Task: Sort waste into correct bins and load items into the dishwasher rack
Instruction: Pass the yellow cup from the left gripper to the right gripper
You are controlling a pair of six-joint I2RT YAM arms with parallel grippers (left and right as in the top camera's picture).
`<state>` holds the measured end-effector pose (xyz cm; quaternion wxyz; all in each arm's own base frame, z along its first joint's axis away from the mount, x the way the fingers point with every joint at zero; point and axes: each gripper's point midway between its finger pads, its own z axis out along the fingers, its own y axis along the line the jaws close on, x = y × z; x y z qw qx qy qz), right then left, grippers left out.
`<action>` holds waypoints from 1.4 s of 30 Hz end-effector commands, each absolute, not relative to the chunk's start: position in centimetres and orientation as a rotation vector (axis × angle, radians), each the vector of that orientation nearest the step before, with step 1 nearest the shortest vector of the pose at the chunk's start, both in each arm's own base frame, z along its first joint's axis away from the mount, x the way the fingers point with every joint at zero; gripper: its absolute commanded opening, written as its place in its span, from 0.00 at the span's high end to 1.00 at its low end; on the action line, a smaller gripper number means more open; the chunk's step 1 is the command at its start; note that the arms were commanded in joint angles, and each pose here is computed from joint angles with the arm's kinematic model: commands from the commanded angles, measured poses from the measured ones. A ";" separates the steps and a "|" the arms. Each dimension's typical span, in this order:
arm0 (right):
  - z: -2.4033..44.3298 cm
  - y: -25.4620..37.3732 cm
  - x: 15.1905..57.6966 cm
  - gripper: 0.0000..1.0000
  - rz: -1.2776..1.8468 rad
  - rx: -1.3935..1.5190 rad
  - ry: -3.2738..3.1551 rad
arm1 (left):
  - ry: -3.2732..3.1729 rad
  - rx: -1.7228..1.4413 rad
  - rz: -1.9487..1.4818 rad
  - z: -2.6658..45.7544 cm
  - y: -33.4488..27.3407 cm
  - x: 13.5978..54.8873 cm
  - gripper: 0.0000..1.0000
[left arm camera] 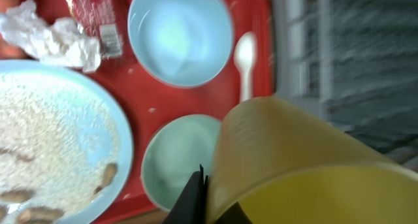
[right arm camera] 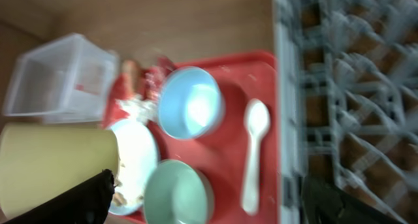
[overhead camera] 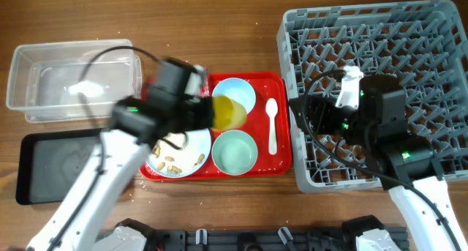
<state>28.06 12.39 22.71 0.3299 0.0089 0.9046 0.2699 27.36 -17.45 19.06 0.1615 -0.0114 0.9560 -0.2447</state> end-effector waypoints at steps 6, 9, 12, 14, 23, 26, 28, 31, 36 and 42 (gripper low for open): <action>32.4 20.4 25.1 0.21 1.287 -0.555 1.926 | 2.277 0.133 -1.834 30.0 -17.1 26.4 0.89; 33.7 22.2 24.3 0.21 1.363 -0.679 1.829 | 2.221 0.163 -1.927 31.2 -17.1 25.9 0.89; 33.4 23.7 24.3 0.19 1.398 -0.733 1.811 | 2.184 0.204 -2.004 32.0 -17.6 25.1 0.89; 33.3 24.8 24.0 0.16 1.432 -0.790 1.784 | 2.172 0.217 -2.029 32.3 -17.7 24.9 0.89; 33.8 29.0 22.2 0.32 1.575 -1.000 1.627 | 2.180 0.251 -2.047 32.3 -18.4 24.3 0.89; 34.1 29.0 22.3 0.33 1.570 -0.998 1.614 | 2.180 0.251 -2.046 32.3 -18.4 24.3 0.89; 34.6 29.0 22.2 0.29 1.561 -1.006 1.587 | 2.181 0.251 -2.045 32.3 -18.4 24.3 0.88; 35.1 28.9 22.0 0.22 1.556 -1.016 1.557 | 2.188 0.246 -2.032 32.2 -18.4 24.4 0.88; 35.1 28.9 22.5 0.16 1.536 -0.992 1.566 | 2.191 0.247 -2.029 32.1 -18.4 24.4 0.89; 35.0 28.9 22.5 0.28 1.538 -0.987 1.576 | 2.190 0.249 -2.028 32.1 -18.4 24.4 0.91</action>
